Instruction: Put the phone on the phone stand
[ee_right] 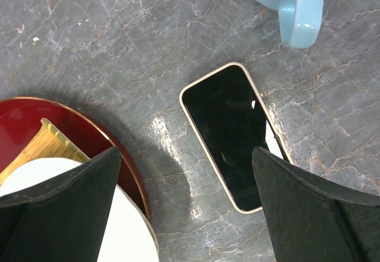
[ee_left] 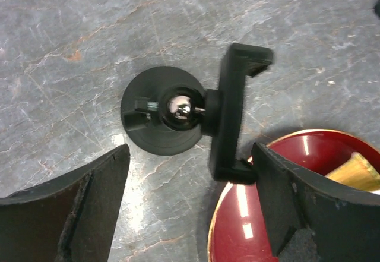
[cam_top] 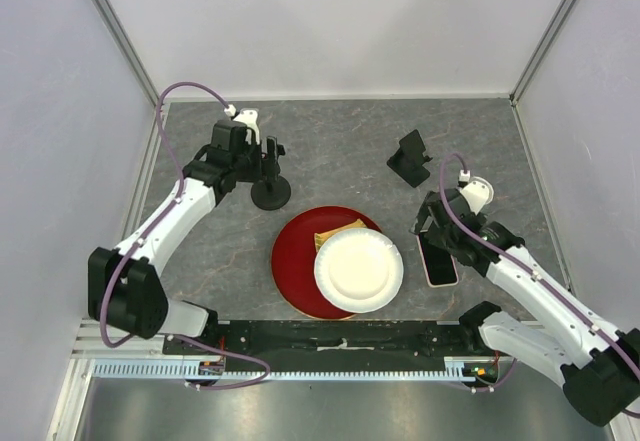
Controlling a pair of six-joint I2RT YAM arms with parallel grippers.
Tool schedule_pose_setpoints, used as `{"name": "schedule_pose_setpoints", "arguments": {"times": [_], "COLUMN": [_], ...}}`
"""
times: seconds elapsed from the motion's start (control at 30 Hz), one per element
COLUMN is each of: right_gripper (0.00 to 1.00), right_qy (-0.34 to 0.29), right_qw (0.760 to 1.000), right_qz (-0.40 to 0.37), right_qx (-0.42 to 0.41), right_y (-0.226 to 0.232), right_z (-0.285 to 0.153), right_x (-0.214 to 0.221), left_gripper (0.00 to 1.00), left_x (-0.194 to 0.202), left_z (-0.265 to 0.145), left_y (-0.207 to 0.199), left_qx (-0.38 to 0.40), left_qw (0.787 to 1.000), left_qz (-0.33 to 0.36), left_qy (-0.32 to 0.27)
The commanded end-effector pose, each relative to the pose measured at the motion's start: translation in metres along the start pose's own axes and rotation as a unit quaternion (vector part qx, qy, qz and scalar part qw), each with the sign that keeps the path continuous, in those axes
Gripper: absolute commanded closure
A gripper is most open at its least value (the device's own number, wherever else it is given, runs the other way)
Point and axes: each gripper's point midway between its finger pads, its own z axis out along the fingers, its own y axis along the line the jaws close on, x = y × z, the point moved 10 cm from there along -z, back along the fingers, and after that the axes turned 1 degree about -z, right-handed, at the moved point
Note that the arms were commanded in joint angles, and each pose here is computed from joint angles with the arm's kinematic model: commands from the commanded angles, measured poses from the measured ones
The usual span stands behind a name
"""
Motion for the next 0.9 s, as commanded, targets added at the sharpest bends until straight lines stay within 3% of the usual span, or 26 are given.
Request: {"name": "schedule_pose_setpoints", "arguments": {"times": [0.0,0.13,0.33,0.43,0.47,0.7,0.87], "right_gripper": [0.02,0.02,0.02,0.02,0.02,0.02,0.02], "right_qy": [-0.001,-0.013,-0.021,-0.020,-0.019,0.015,0.055], "right_qw": [1.000,1.000,0.999,0.999,0.998,0.997,0.997], "right_qz": [-0.001,0.001,-0.003,-0.005,-0.006,0.002,0.035], "right_qx": [-0.005,0.009,0.040,0.050,0.053,0.071,0.044], "right_y": [0.006,0.003,-0.007,-0.010,-0.011,-0.023,-0.030], "right_z": [0.009,0.009,0.008,0.008,0.008,0.019,0.036], "right_x": [0.000,-0.002,-0.001,-0.003,-0.004,-0.001,0.004], "left_gripper": [0.16,0.22,0.24,0.21,0.16,0.08,0.07], "left_x": [-0.016,-0.014,-0.015,-0.016,-0.017,-0.019,-0.023], "left_z": [0.000,-0.009,-0.019,-0.022,-0.024,-0.047,-0.062], "left_y": [0.005,0.017,0.022,0.026,0.027,0.006,0.000], "left_qx": [-0.035,-0.105,-0.130,-0.145,-0.144,0.007,0.045], "left_qw": [0.999,0.994,0.990,0.988,0.988,0.994,0.989], "left_qz": [-0.022,-0.018,-0.024,-0.032,-0.036,-0.031,-0.033], "left_qy": [-0.016,-0.024,-0.045,-0.050,-0.053,-0.103,-0.136]}}
